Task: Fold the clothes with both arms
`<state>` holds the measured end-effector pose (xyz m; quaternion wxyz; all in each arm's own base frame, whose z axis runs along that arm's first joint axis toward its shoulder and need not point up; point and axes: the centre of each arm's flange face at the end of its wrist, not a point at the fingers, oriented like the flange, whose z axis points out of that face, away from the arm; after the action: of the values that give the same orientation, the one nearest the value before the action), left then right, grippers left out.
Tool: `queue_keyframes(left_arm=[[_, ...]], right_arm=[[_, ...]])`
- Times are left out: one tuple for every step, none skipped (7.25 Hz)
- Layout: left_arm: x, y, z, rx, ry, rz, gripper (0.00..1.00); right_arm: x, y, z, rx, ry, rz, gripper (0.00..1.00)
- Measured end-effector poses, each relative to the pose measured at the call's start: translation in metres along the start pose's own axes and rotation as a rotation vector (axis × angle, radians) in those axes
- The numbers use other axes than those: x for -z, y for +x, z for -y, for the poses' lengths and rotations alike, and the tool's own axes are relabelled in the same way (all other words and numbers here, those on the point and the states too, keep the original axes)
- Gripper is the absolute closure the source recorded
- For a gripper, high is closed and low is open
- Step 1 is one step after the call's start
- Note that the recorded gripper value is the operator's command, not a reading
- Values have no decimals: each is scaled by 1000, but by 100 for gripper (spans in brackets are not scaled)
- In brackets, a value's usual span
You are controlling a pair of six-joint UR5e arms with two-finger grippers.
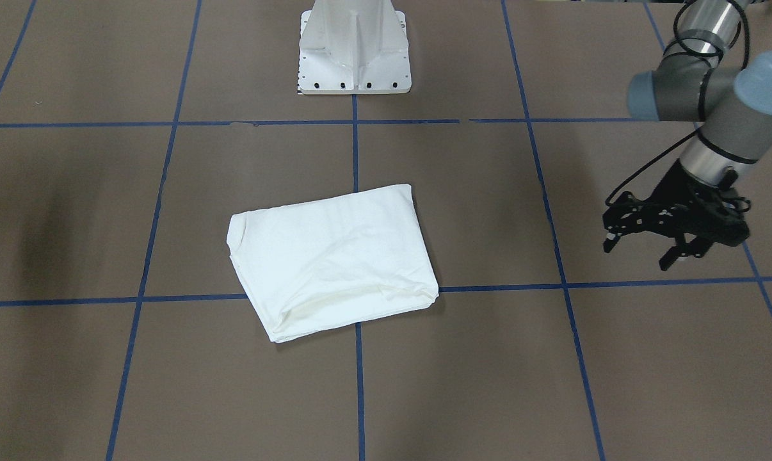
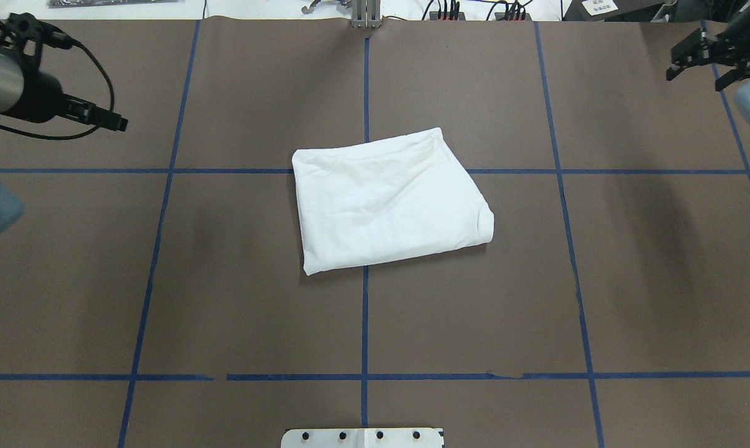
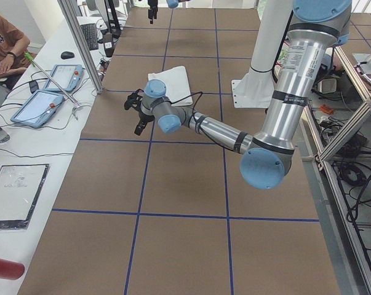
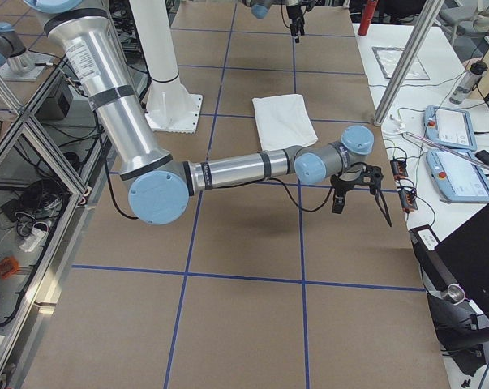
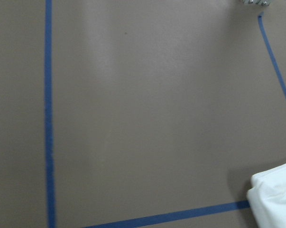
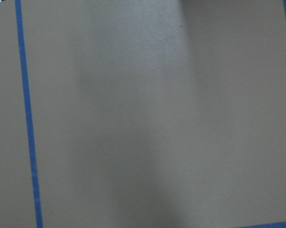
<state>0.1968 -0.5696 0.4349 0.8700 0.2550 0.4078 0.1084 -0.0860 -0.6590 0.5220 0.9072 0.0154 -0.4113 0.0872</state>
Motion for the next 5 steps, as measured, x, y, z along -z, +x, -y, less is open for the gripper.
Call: queue_keyframes(left_arm=[[23,-41,-5,-46,-10,24,0],[45,-79,-14,-73,-19,42,0],[65,-109,-29,-81,-24,46,0],[80,-124,-46,-75,-29,38,0],[88,-134,-67,-63,-40,37,0]], right_arm=[[13,35,-20,49,-8,-5,0],[31,61,-48,99,-21,-21,0],[51,74,-78,138,-35,-42,0],[69,80,-103,160,-46,-64,0],[81,86,-119,166,-50,-85,0]])
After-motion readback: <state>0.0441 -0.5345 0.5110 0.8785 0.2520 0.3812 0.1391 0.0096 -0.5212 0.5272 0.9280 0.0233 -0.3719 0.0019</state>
